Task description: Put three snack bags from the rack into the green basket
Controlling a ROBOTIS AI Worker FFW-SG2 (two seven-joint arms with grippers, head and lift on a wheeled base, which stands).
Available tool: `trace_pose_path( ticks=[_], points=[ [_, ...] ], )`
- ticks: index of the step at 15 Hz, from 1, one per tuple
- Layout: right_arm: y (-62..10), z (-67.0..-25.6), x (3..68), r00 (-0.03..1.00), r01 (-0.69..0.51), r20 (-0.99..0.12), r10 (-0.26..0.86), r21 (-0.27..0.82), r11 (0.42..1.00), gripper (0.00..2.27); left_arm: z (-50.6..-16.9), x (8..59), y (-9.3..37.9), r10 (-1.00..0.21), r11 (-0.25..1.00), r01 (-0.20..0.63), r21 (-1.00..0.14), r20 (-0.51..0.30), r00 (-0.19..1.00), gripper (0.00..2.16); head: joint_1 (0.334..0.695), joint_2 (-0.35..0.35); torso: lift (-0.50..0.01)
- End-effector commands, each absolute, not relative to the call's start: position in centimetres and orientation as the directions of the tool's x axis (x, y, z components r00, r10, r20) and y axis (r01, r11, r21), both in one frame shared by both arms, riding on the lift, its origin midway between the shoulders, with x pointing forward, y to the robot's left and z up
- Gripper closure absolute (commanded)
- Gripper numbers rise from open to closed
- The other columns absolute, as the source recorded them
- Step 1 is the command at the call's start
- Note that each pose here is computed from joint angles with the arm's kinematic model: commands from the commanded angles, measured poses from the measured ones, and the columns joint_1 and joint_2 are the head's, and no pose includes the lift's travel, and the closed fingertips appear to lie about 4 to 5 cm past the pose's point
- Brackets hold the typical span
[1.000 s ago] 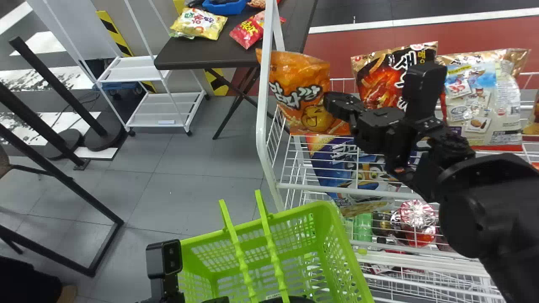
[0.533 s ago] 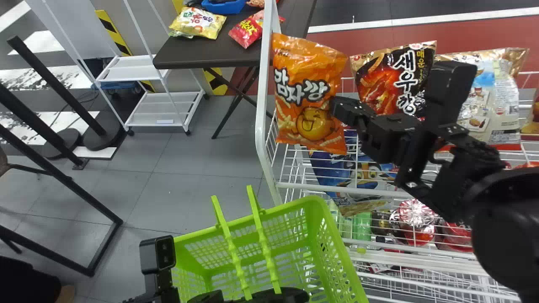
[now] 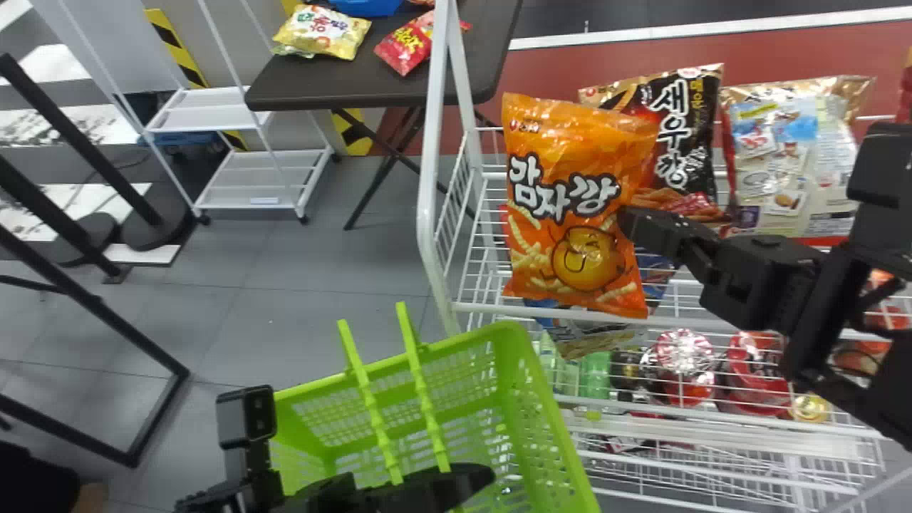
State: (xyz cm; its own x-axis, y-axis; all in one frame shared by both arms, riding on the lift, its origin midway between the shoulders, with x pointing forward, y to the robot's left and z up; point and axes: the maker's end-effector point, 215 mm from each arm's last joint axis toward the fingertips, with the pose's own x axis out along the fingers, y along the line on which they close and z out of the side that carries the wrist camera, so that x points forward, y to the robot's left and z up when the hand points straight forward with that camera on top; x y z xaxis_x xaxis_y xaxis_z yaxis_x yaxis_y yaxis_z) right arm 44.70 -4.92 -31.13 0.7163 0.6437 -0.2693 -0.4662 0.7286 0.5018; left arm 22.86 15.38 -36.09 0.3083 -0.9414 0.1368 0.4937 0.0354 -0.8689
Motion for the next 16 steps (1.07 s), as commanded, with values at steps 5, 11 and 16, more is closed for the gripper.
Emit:
trace_pose_path(
  ticks=[5, 11, 16],
  points=[
    [-9.5, -32.6, 38.2, 0.560, -0.410, -0.322, 0.764, 0.693, 0.593, 2.24, -36.7, 24.2, 16.2, -0.932, 0.051, 0.499, -0.865, 0.138, 0.335, 2.15, 0.695, 0.149, 0.000],
    [-8.8, -33.9, 31.2, 0.401, -0.349, -0.335, 0.852, 0.804, 0.481, 2.24, -36.9, 24.9, 16.6, -0.926, 0.051, 0.502, -0.863, 0.147, 0.348, 2.15, 0.695, 0.139, 0.000],
    [-3.0, -36.3, 30.1, 0.345, -0.354, -0.344, 0.873, 0.814, 0.460, 2.24, -35.5, 24.4, 15.7, -0.926, 0.001, 0.511, -0.860, 0.192, 0.324, 2.15, 0.695, 0.214, 0.000]
  ],
)
